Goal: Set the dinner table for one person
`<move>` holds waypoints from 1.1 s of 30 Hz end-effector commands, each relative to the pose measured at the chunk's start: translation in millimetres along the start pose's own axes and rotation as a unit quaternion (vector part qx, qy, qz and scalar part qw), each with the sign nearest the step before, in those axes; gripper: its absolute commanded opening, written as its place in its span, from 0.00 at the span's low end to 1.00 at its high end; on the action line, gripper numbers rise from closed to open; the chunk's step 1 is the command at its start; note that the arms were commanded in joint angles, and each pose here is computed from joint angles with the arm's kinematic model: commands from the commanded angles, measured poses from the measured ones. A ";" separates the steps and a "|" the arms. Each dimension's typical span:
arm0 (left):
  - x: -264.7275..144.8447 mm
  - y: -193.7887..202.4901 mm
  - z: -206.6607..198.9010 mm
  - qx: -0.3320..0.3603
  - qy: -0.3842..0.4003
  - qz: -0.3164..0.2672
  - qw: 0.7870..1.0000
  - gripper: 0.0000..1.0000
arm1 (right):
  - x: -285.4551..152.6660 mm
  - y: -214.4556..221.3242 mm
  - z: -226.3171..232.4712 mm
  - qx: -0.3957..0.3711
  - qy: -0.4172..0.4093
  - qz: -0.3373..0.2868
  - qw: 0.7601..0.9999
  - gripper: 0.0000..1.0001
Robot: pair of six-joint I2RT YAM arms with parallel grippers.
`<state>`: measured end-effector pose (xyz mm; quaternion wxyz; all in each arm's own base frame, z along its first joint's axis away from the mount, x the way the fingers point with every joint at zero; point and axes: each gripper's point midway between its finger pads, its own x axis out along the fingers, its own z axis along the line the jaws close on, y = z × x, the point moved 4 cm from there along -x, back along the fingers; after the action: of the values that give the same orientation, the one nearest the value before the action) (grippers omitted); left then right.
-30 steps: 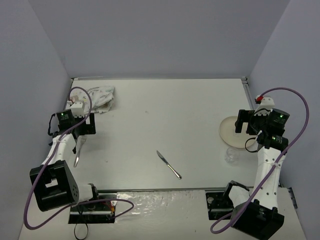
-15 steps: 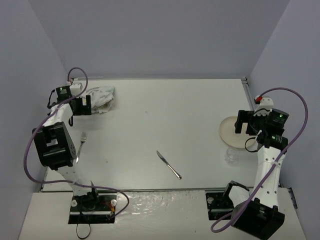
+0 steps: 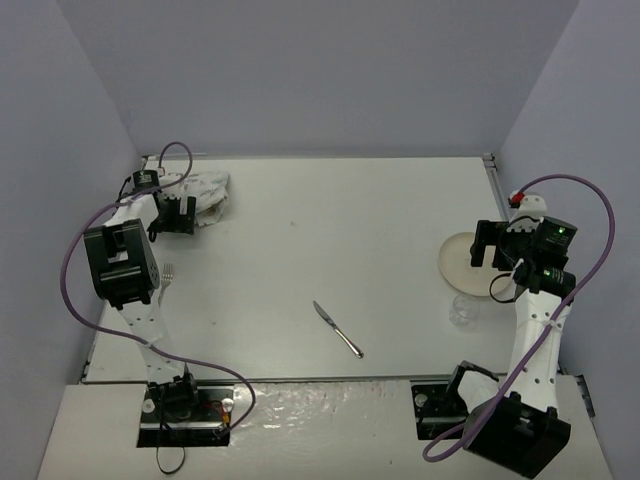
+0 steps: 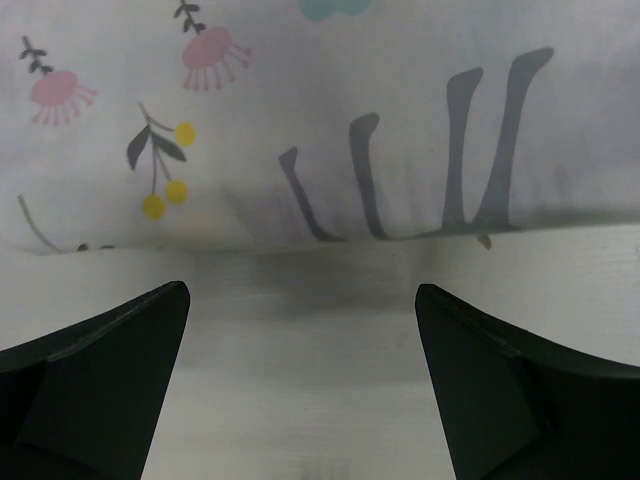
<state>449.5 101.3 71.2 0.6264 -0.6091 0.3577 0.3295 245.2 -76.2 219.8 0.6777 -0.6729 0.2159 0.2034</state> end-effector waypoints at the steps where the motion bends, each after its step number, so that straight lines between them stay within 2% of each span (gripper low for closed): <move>1: -11.7 -39.3 -2.7 0.020 -0.009 -0.038 0.999 0.93 | 3.2 -10.4 -5.2 -0.014 0.010 -0.021 1.000 1.00; 2: -10.1 -40.3 -4.3 0.020 -0.005 -0.035 0.999 0.91 | 3.6 -10.1 -5.4 -0.014 0.010 -0.020 1.000 1.00; 4: -5.6 -41.8 -9.8 0.020 0.009 -0.029 0.999 0.75 | 4.3 -9.9 -5.8 -0.013 0.010 -0.019 1.000 1.00; 5: -4.3 -42.3 -12.6 0.021 0.015 -0.027 0.999 0.59 | 4.4 -9.8 -5.8 -0.013 0.010 -0.019 1.000 1.00; 7: -4.1 -42.5 -18.1 0.022 0.024 -0.026 0.999 0.20 | 4.6 -9.4 -5.8 -0.013 0.010 -0.018 1.000 1.00; 8: -6.2 -42.2 -21.6 0.024 0.023 -0.026 0.999 0.06 | 4.7 -9.3 -6.0 -0.013 0.011 -0.018 1.000 1.00; 9: -9.3 -42.3 -24.6 0.030 0.020 -0.027 0.999 0.00 | 4.5 -9.4 -6.0 -0.013 0.011 -0.018 1.000 1.00; 12: -20.2 -37.0 -42.7 0.060 0.023 -0.037 0.997 0.00 | 3.8 -10.0 -5.6 -0.014 0.010 -0.020 1.000 1.00; 19: -91.4 -49.4 -91.7 0.109 0.061 -0.098 0.987 0.00 | 3.9 -9.9 -4.9 -0.014 0.007 -0.021 1.000 1.00; 25: -176.2 -60.5 -155.4 0.154 0.125 -0.146 0.969 0.00 | 3.5 -10.0 -4.1 -0.014 0.005 -0.022 1.000 1.00; 27: -209.5 -56.0 -177.0 0.165 0.173 -0.148 0.960 0.00 | 2.8 -10.3 -3.9 -0.015 0.005 -0.023 1.000 1.00; 33: -309.8 -71.7 -210.3 0.166 0.258 -0.227 0.925 0.00 | 3.5 -9.6 -3.3 -0.014 0.003 -0.022 1.000 1.00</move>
<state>375.5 -91.9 294.9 0.6864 -0.5908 0.4228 0.0313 245.3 -77.7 216.4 0.6750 -0.6730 0.2214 0.2060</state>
